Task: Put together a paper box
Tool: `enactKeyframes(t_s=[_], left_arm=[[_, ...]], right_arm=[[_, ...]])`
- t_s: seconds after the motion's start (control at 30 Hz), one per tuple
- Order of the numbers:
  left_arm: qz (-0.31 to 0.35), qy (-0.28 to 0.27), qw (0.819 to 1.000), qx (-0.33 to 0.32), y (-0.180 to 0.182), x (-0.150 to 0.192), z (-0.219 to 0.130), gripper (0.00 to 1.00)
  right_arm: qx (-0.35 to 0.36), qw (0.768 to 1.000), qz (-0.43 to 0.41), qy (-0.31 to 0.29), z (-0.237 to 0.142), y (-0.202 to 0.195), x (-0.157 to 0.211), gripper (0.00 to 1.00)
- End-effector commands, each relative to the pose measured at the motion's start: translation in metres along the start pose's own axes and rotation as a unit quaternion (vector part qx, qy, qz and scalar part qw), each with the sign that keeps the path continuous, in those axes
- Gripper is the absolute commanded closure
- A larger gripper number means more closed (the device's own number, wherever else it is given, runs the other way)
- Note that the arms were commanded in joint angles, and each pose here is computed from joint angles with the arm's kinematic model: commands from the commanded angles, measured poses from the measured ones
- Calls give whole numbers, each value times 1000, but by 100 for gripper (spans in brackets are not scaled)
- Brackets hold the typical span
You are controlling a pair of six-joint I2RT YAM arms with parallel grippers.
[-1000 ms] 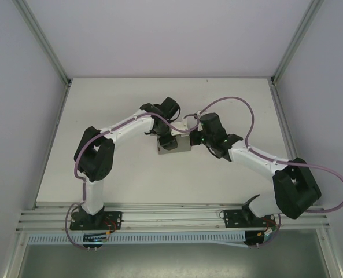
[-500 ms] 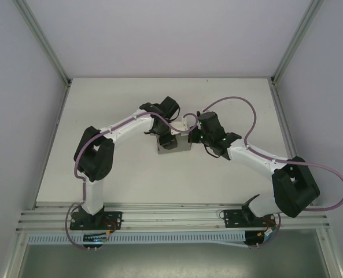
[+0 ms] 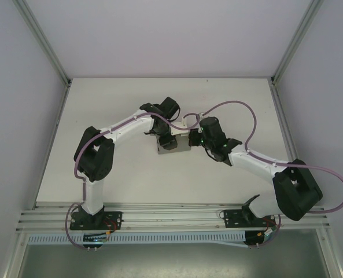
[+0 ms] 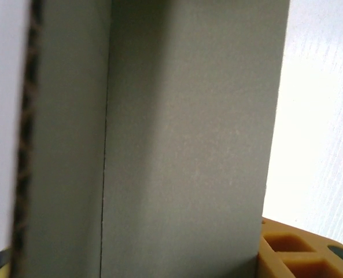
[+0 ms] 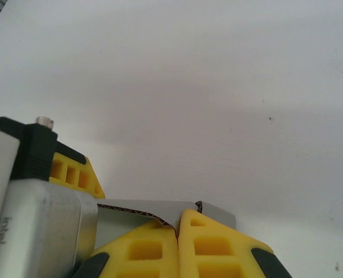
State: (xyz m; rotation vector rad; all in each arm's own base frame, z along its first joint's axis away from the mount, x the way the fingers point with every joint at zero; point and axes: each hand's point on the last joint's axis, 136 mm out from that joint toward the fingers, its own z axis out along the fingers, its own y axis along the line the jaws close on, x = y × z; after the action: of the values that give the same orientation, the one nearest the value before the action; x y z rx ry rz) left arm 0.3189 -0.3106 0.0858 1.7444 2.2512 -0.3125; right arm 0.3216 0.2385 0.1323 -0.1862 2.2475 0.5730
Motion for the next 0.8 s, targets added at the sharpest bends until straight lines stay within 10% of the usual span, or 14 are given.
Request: enactKeyframes(t_s=[0.0,0.77], left_arm=[[-12,-35,999,-3,3,-18,2,51],[-27,-130,990,-55,5,-49,-69,20]], right_arm=[[36,985,-55,160,4,-28,107,100],[80,990,-45,107,-1,-10,58,100]])
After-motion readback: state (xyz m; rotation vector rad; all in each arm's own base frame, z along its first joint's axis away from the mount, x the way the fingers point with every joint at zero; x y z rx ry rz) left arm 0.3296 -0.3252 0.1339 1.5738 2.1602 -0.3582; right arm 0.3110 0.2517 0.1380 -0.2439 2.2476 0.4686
